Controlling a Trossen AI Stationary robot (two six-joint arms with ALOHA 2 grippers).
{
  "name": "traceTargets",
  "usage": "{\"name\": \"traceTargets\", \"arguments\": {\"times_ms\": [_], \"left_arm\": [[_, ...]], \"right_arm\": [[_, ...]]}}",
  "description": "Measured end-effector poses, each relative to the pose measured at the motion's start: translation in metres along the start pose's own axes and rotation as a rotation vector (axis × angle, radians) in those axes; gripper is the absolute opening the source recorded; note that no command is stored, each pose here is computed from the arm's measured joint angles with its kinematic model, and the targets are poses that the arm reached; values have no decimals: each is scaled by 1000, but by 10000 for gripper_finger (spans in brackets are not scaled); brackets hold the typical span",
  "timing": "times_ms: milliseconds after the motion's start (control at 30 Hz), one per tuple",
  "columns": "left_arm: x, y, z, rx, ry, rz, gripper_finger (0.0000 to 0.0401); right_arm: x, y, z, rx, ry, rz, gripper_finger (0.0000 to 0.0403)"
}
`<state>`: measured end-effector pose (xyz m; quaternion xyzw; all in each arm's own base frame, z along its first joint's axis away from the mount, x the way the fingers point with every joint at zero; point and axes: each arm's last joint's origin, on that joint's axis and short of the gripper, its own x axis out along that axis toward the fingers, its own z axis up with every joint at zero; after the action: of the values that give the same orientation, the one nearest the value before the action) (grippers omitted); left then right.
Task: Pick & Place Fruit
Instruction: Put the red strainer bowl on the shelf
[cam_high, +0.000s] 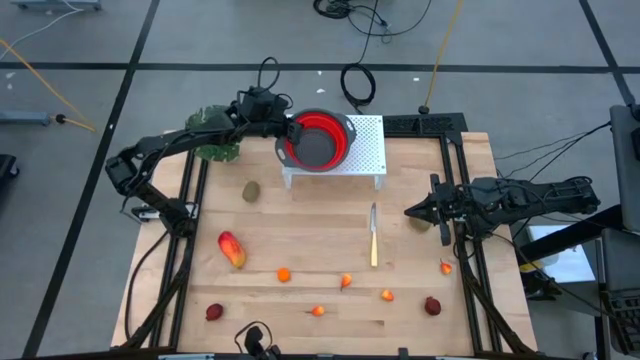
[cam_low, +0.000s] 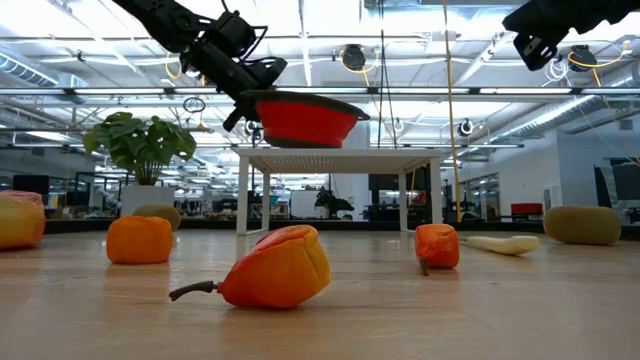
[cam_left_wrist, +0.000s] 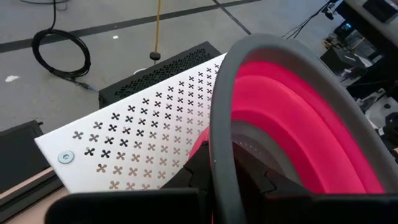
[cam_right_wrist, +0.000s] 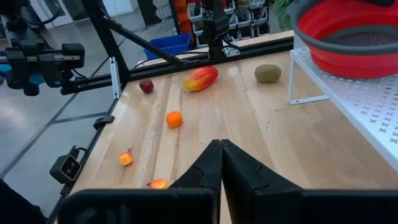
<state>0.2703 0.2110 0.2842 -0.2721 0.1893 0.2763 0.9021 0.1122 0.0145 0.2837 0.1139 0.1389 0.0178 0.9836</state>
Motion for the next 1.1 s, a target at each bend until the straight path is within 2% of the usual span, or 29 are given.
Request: {"name": "traceTargets", "arguments": {"times_ms": [133,400,667,1100], "left_arm": [[0,0,0,2,0,1,41],[0,1,0,24,-8,25,90],[0,0,3,56,-36,22,113],[-1,5,6,97,-73,94,155]], "right_arm": [[0,0,0,14,1,2,0],[0,0,0,14,1,2,0],[0,0,0,14,1,3,0],[0,0,0,15,1,3,0]]}}
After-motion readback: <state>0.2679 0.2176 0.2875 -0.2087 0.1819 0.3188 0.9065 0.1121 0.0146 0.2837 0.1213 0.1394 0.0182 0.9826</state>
